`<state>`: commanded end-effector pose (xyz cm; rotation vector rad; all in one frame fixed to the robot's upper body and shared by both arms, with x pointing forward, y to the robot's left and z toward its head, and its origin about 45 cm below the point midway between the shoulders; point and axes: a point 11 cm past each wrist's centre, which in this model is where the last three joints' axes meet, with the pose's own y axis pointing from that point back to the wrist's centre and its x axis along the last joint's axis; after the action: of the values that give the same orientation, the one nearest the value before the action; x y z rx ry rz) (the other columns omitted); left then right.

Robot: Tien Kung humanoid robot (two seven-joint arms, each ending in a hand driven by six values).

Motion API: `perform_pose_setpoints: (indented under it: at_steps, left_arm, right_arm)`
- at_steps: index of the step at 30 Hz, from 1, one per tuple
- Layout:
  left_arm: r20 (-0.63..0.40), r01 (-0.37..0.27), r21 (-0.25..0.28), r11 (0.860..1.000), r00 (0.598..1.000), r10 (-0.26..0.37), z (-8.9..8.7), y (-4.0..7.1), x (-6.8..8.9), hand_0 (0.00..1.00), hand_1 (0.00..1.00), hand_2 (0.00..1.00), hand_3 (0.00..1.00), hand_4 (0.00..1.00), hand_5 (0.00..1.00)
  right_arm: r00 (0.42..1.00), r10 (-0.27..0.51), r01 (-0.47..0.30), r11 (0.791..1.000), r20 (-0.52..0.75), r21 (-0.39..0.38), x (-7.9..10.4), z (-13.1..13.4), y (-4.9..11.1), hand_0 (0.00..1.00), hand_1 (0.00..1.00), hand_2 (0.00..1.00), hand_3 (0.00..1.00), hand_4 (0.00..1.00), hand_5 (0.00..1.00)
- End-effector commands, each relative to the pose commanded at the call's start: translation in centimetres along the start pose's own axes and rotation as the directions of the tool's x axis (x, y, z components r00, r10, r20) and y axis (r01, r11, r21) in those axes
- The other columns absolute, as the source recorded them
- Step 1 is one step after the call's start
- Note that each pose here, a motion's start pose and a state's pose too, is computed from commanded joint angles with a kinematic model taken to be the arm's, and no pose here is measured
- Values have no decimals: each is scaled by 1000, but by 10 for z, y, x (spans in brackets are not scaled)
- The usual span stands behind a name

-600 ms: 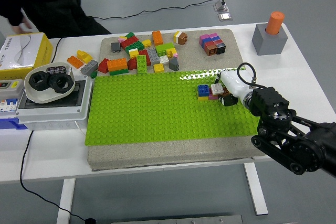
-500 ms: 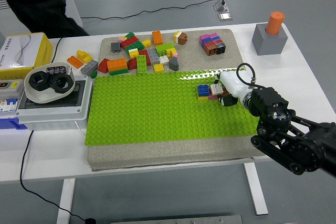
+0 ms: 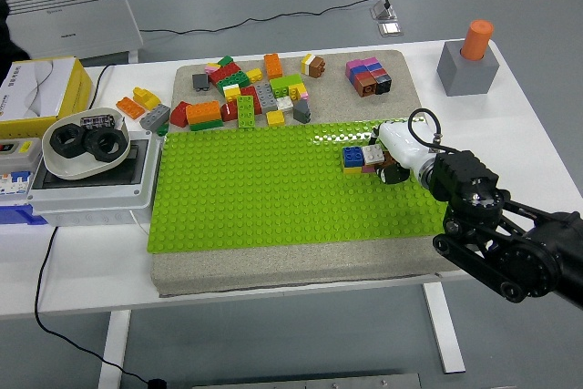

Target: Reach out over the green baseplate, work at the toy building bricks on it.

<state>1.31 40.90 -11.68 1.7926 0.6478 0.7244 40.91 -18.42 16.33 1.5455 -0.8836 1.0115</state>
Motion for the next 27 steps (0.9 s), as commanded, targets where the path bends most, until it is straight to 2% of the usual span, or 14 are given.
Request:
perform_pose_setpoints:
  at_steps: [27]
  left_arm:
    - [-9,3,-2,1000,1000,-3,0,0,-1,724,317,349,578,454,185]
  right_arm:
    - [999,-5,5,1000,40,7,-1,-2,-1,795,801,857,630,655,138]
